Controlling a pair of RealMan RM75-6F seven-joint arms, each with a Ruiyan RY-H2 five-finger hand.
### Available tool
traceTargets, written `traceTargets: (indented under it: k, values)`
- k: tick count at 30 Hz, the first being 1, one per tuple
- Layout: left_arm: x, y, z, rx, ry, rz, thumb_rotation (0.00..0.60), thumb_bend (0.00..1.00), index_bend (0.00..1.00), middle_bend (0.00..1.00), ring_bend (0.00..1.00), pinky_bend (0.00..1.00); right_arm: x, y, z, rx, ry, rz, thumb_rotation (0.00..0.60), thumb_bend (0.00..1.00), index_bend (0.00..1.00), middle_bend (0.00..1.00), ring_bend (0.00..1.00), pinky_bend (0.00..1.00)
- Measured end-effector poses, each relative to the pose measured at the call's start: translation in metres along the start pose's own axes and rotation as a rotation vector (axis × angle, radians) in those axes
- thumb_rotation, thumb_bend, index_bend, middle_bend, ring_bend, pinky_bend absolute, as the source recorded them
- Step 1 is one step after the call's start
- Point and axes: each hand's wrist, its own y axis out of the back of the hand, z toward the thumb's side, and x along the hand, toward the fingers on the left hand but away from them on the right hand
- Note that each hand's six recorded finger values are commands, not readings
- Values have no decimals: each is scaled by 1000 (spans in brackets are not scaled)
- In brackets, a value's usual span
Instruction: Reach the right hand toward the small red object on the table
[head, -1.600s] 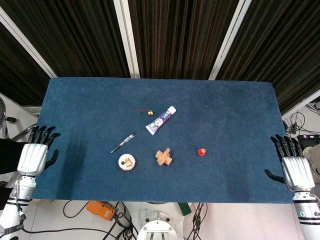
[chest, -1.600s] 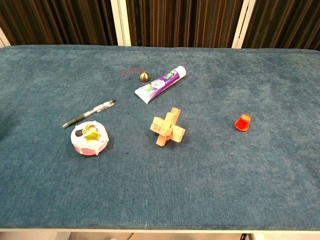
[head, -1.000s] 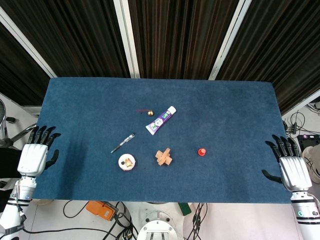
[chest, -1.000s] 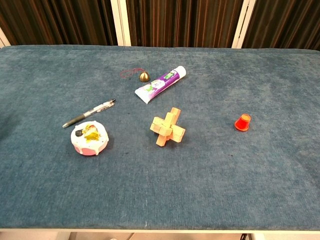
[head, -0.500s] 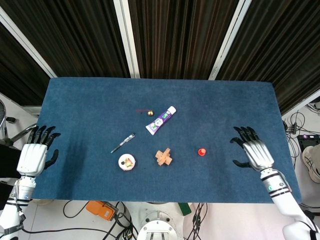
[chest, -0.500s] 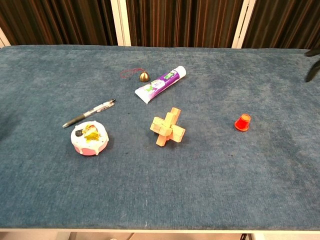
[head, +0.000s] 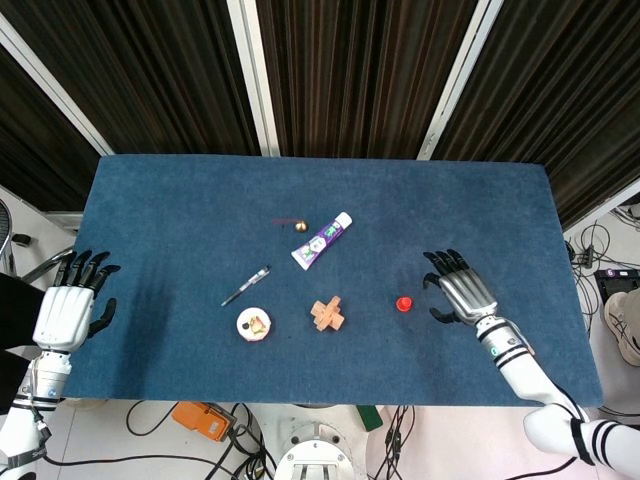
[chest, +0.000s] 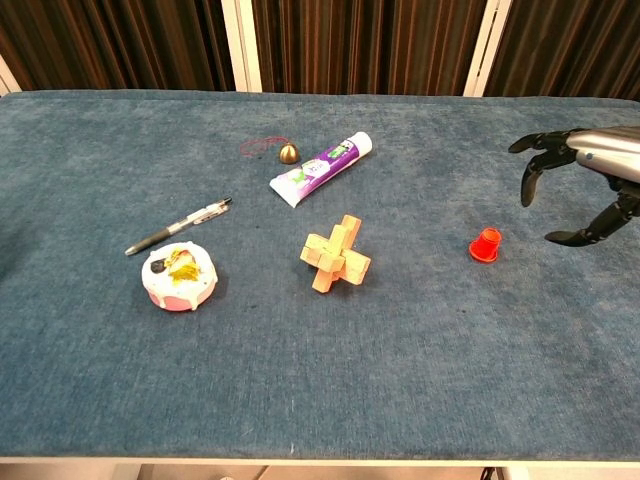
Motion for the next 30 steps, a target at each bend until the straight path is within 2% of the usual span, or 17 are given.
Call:
traceTargets:
  k: [15,30]
  values:
    - [2,0,-2,3,4,1,600,418,244,123,75,38,-23,-17,16,7,40,55,600,456,516,108,113,40]
    - [4,-1,-3,3,6,-5,600,418,243,123,76,38,-39,-22,34,13,88,72,600,465,567,107,115,41]
